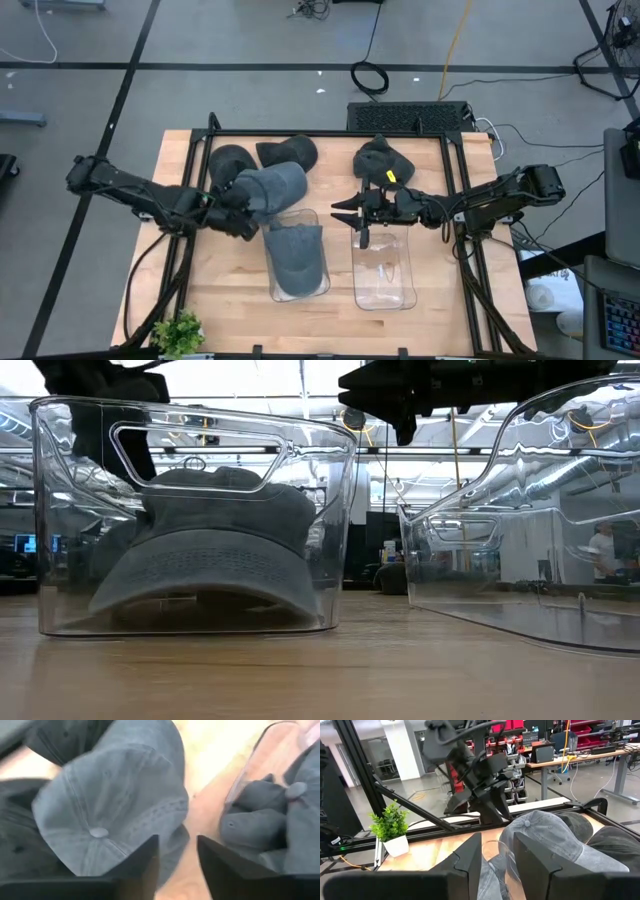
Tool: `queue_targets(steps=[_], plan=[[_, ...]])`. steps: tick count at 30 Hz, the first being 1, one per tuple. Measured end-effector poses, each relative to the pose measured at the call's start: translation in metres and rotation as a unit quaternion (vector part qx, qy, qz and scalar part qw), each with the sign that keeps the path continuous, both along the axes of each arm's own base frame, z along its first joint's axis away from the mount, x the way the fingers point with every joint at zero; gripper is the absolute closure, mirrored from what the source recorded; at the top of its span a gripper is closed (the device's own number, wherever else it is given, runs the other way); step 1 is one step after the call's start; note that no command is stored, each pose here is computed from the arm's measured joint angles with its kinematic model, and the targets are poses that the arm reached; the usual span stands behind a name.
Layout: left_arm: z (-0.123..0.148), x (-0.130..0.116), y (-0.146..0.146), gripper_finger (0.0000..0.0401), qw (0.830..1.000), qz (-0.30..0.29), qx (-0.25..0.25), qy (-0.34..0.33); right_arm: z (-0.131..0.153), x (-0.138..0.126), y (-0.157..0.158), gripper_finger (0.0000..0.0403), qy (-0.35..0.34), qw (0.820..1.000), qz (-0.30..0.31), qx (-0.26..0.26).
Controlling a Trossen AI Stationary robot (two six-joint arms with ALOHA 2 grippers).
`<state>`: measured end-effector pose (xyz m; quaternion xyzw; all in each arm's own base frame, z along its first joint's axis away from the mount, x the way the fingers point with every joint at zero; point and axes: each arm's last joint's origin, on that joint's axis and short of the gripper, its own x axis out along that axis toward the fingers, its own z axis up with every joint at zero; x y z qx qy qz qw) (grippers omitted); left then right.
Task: Pick & Place hat
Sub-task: Put the gray cap into the left transparent bin
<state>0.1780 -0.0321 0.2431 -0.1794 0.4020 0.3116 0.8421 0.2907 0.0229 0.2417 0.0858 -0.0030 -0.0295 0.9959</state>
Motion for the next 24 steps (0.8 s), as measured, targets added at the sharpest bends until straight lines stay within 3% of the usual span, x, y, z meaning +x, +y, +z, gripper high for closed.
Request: queue_targets(steps=[5, 10, 14, 20, 24], plan=[[0.002, -0.006, 0.018, 0.0162, 0.995, 0.054, -0.086, 0.006, 0.0, 0.0, 0.0, 0.0303, -0.001, 1.0, 0.0, 0.0], [-0.005, -0.027, 0.041, 0.0104, 0.97, 0.2, -0.107, 0.086, 0.002, 0.0, 0.0, 0.0303, -0.012, 1.0, 0.0, -0.001], [-0.005, -0.029, 0.056, 0.009, 0.955, 0.241, -0.148, 0.088, 0.003, 0.0, 0.0, 0.0303, -0.017, 1.0, 0.0, -0.004], [-0.002, -0.014, 0.07, 0.0089, 0.953, 0.252, -0.171, 0.009, 0.006, 0.0, 0.0, 0.0303, -0.029, 1.0, 0.0, -0.003], [-0.003, -0.008, 0.076, 0.0089, 0.942, 0.263, -0.208, -0.017, 0.002, 0.0, 0.002, 0.0303, -0.011, 1.0, 0.018, -0.005]])
